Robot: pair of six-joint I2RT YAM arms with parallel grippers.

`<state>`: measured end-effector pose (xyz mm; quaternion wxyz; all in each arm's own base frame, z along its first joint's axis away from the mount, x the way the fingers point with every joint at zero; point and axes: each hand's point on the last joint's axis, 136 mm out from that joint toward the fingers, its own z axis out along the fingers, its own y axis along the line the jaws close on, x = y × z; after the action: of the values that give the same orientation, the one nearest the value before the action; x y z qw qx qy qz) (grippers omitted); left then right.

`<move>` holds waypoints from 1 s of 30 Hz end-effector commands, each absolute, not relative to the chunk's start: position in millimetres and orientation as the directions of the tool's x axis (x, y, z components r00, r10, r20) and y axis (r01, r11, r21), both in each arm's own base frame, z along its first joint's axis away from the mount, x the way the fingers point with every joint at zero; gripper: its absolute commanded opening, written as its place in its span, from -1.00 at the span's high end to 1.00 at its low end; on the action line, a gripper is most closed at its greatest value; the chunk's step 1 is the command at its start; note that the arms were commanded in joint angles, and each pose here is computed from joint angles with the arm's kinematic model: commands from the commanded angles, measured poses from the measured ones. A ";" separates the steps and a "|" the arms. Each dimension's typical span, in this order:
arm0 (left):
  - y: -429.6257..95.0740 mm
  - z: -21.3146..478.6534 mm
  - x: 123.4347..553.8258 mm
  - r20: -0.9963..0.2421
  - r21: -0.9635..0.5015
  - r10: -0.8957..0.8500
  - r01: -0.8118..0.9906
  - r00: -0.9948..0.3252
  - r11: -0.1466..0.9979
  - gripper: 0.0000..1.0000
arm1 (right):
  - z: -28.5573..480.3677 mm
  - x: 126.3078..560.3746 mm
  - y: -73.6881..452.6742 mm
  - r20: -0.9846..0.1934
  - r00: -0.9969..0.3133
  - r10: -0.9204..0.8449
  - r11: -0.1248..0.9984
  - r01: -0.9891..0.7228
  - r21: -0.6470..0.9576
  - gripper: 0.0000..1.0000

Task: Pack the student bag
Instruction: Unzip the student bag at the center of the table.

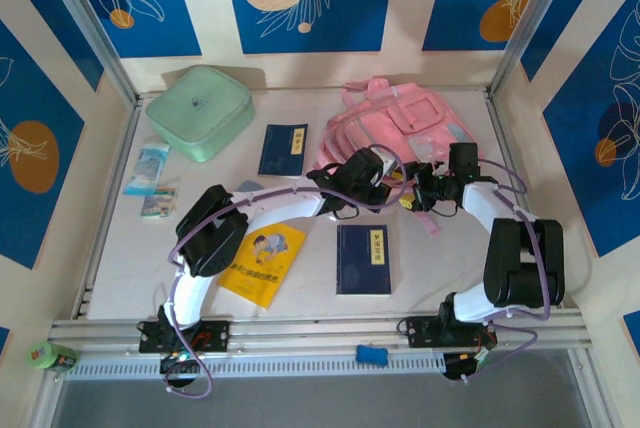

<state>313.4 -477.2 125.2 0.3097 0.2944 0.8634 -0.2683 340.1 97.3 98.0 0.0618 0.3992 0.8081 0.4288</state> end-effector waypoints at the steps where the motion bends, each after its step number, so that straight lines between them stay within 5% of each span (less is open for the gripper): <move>1: -486.9 151.0 312.6 -0.727 -0.302 0.323 0.704 -0.606 0.643 1.00 | 88.1 350.6 95.2 0.220 -0.637 0.739 0.316 0.616 0.722 -0.14; 14: -462.4 136.2 317.5 -0.712 -0.253 0.332 0.667 -0.619 0.700 1.00 | 83.8 357.0 71.4 0.156 -0.657 0.738 0.391 0.604 0.695 0.87; 30: -390.9 109.0 341.8 -0.665 -0.254 0.289 0.573 -0.688 0.779 1.00 | 123.3 375.7 8.2 0.006 -0.665 0.747 0.461 0.524 0.716 1.00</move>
<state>336.6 -412.0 109.5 0.3160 0.2527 0.8812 -0.2446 354.1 27.1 96.6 0.0975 0.4019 0.8374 0.3573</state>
